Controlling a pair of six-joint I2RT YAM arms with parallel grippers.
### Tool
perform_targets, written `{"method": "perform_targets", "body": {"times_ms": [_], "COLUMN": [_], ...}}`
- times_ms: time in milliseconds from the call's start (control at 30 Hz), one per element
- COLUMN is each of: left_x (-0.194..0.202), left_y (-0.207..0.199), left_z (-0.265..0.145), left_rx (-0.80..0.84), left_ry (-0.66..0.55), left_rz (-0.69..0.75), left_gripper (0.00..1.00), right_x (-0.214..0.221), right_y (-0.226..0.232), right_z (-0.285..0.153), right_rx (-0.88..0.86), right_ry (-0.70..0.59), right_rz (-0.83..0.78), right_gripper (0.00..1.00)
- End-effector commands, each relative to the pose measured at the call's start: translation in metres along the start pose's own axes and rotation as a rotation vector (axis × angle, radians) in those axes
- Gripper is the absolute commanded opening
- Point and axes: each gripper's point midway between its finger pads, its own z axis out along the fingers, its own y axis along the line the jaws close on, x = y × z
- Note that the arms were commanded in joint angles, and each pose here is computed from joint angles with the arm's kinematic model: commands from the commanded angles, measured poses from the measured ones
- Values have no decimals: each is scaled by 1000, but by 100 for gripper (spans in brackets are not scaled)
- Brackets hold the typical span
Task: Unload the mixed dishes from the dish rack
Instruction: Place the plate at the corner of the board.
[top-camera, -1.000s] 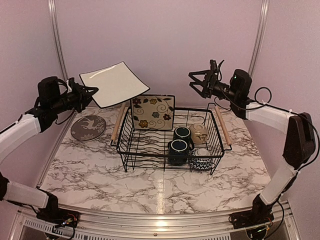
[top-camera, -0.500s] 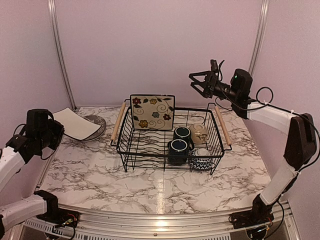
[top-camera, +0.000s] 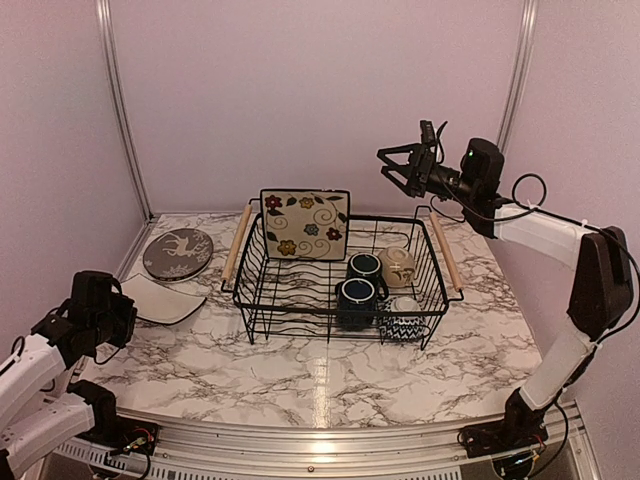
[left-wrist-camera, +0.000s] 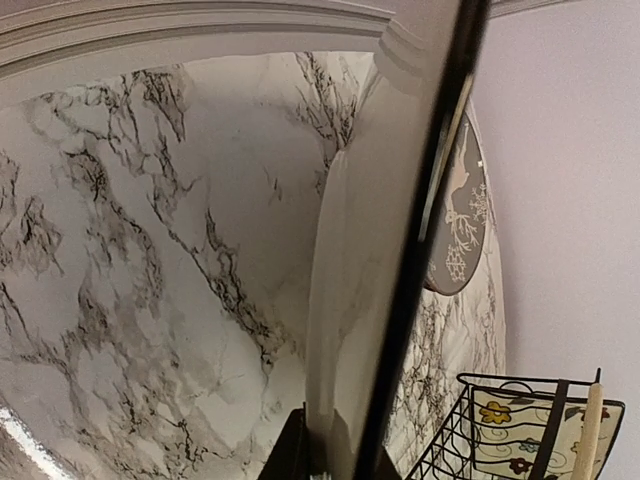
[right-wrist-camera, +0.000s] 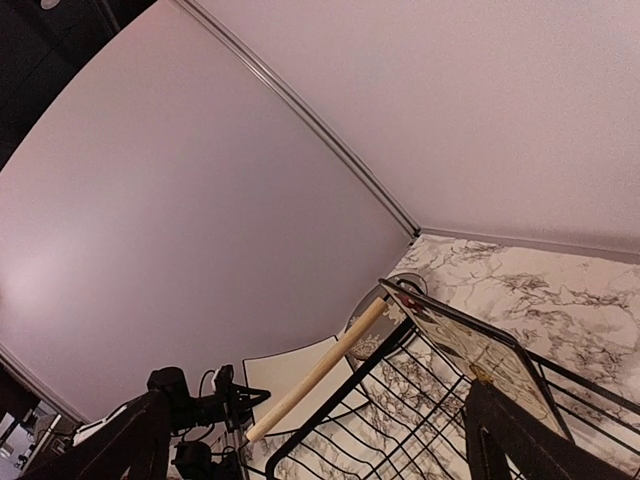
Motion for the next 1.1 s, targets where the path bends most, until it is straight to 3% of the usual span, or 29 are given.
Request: {"method": "perform_targets", "body": {"times_ms": [0,367,600,867,1067], "left_x": [-10,-19,-18,-8,-4], "left_y": [-44,-66,-42,-24,-21], "left_z": [-11,-38,-49,-37,-22], "left_rx": [206,308,246,272,233], "left_ry": [-27,-36,-25,8,6], "left_rz": [-134,-90,-118,-219,-196], "left_gripper": [0,0,0,0,0], "right_x": [-2,2,2,3,2], "right_y": [-1,-3,-2,1,4], "right_z": [0,-1,-3,-5,-7], "right_rx": [3,10,10,1,8], "right_ry": [7,8,5,-1,-5], "right_rz": [-23,-24,-23,-15,-25], "right_gripper": [99,98,99,99,98]}}
